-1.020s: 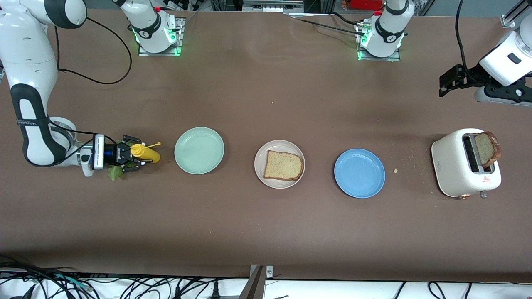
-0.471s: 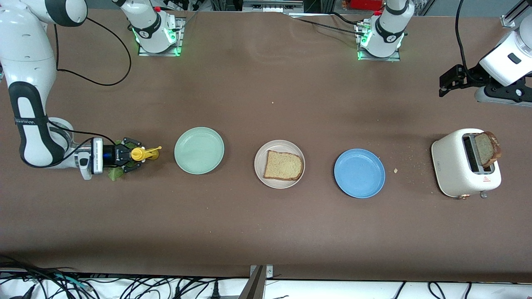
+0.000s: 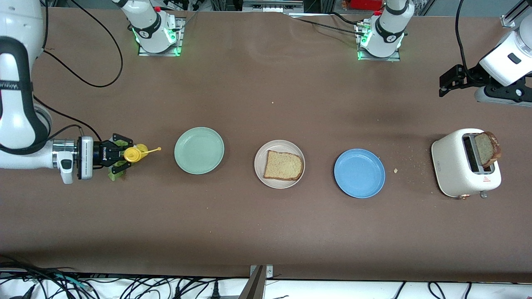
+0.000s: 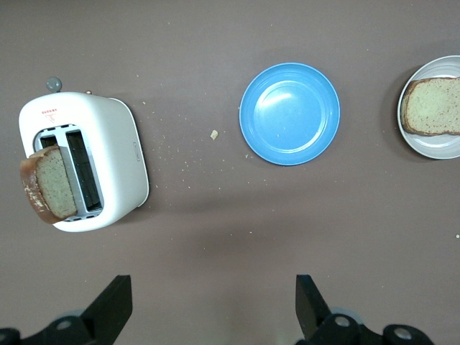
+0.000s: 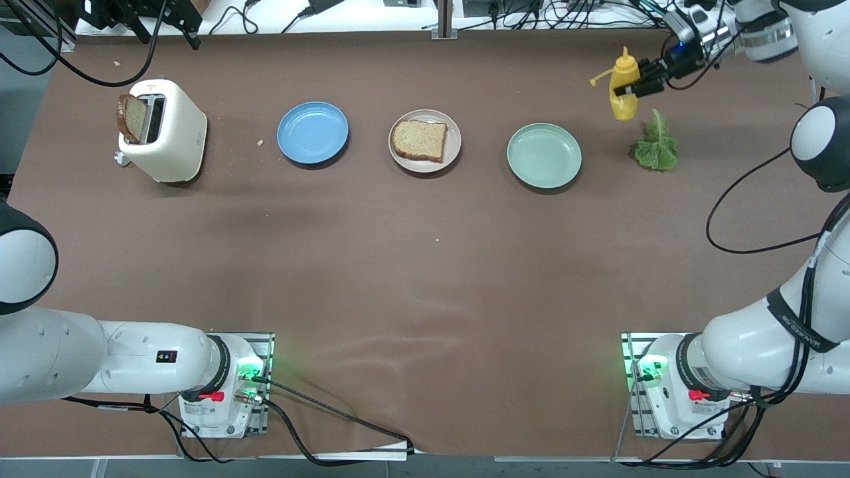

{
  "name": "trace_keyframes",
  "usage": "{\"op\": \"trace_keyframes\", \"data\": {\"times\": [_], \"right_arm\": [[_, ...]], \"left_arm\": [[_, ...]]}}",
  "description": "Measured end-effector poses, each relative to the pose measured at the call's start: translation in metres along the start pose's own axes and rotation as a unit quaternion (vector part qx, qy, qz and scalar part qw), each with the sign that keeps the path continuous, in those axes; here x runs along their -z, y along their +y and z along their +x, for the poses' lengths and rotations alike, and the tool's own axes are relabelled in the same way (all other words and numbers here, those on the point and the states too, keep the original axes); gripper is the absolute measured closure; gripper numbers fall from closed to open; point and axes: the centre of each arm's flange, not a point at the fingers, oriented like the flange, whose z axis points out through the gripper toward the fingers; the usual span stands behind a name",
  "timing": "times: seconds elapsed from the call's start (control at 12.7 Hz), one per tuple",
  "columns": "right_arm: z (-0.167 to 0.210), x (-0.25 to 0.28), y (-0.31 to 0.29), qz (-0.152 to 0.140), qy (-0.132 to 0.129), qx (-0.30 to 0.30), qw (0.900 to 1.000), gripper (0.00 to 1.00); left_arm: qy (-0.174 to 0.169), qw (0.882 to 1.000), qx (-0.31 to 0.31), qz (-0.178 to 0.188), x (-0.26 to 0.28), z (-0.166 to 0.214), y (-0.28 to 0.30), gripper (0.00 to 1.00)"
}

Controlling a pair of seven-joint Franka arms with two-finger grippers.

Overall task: Make sandwich in beige plate with both arms
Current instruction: 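Lift the mustard bottle and carry it toward the beige plate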

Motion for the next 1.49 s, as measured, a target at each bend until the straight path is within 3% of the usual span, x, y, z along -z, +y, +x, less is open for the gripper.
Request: {"op": "trace_keyframes", "data": {"times": [0.24, 0.55, 0.94, 1.18, 1.49], "right_arm": [[0.057, -0.013, -0.021, -0.04, -0.079, -0.059, 0.994, 0.89], [0.124, -0.052, -0.047, -0.087, -0.164, -0.132, 0.974, 0.89], [0.161, -0.104, -0.066, -0.154, -0.232, -0.216, 0.936, 0.89], [0.185, -0.148, -0.087, -0.205, -0.273, -0.247, 0.907, 0.89], [0.211, -0.233, -0.125, -0.267, -0.359, -0.197, 0.873, 0.89]], "left_arm": [[0.0, 1.0, 0.0, 0.0, 0.0, 0.0, 0.0, 0.0], [0.0, 1.0, 0.0, 0.0, 0.0, 0.0, 0.0, 0.0], [0.0, 1.0, 0.0, 0.0, 0.0, 0.0, 0.0, 0.0], [0.0, 1.0, 0.0, 0.0, 0.0, 0.0, 0.0, 0.0], [0.0, 1.0, 0.0, 0.0, 0.0, 0.0, 0.0, 0.0]]}}
